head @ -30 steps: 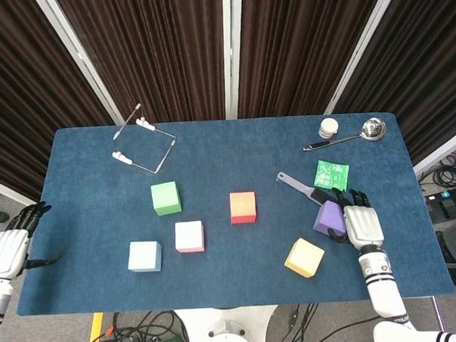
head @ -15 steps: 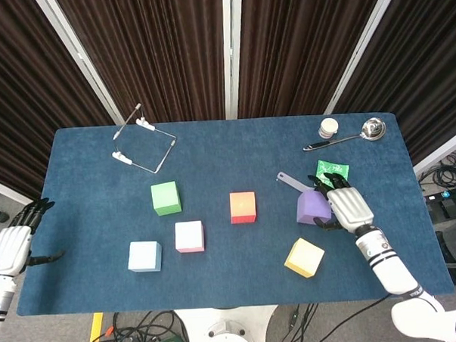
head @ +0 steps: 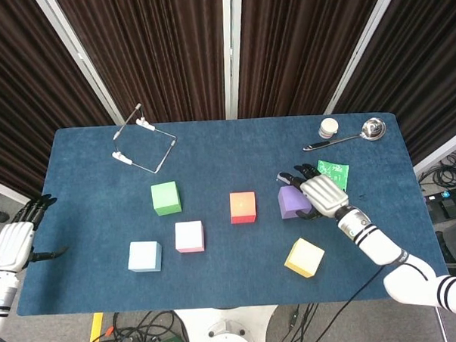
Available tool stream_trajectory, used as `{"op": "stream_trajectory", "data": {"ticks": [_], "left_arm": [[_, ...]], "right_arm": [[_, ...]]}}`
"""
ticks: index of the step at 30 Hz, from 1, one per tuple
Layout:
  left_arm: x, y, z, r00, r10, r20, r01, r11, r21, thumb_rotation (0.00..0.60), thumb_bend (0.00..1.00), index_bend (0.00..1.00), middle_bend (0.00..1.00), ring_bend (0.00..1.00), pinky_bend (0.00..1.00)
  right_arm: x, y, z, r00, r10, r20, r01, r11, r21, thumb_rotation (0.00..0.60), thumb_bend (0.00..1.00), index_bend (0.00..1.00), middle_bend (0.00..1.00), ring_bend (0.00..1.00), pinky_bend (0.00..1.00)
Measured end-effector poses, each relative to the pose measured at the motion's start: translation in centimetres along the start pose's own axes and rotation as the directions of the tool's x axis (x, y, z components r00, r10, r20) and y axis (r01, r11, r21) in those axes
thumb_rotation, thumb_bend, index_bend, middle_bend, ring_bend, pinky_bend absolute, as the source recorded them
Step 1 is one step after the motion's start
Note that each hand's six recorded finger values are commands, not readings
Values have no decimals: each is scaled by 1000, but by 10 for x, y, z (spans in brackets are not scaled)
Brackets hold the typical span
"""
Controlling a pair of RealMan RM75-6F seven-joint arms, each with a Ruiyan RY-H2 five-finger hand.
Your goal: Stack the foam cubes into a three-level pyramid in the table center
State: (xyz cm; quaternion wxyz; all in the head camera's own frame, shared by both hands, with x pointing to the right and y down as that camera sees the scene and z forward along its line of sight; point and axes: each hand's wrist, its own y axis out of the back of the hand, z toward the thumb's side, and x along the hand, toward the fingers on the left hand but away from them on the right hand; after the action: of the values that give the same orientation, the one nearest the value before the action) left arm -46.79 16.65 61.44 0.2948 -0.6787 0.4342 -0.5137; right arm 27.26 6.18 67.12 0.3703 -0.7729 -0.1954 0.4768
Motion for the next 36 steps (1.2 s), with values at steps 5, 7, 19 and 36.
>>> {"op": "stream_trajectory", "data": {"ticks": [5, 7, 19, 36], "left_arm": [[0, 0, -1, 1000, -1, 0, 1, 1000, -1, 600, 14, 105, 65, 20, 154], [0, 0, -1, 1000, -4, 0, 4, 1000, -2, 600, 14, 105, 65, 20, 154], [-4, 1, -3, 1000, 1, 6, -2, 1000, 25, 600, 14, 105, 66, 19, 154], [-8, -3, -9, 1000, -4, 6, 4, 1000, 9, 600, 14, 105, 68, 20, 154]], "right_arm": [[-6, -5, 9, 1000, -12, -8, 12, 1000, 14, 600, 295, 0, 379, 0, 0], [-8, -6, 13, 1000, -19, -7, 19, 1000, 19, 600, 285, 0, 379, 0, 0], [-28, -15, 44, 999, -42, 4, 42, 999, -8, 600, 275, 0, 382, 0, 0], [-36, -23, 60, 1000, -15, 13, 15, 1000, 8, 600, 282, 0, 378, 0, 0]]}}
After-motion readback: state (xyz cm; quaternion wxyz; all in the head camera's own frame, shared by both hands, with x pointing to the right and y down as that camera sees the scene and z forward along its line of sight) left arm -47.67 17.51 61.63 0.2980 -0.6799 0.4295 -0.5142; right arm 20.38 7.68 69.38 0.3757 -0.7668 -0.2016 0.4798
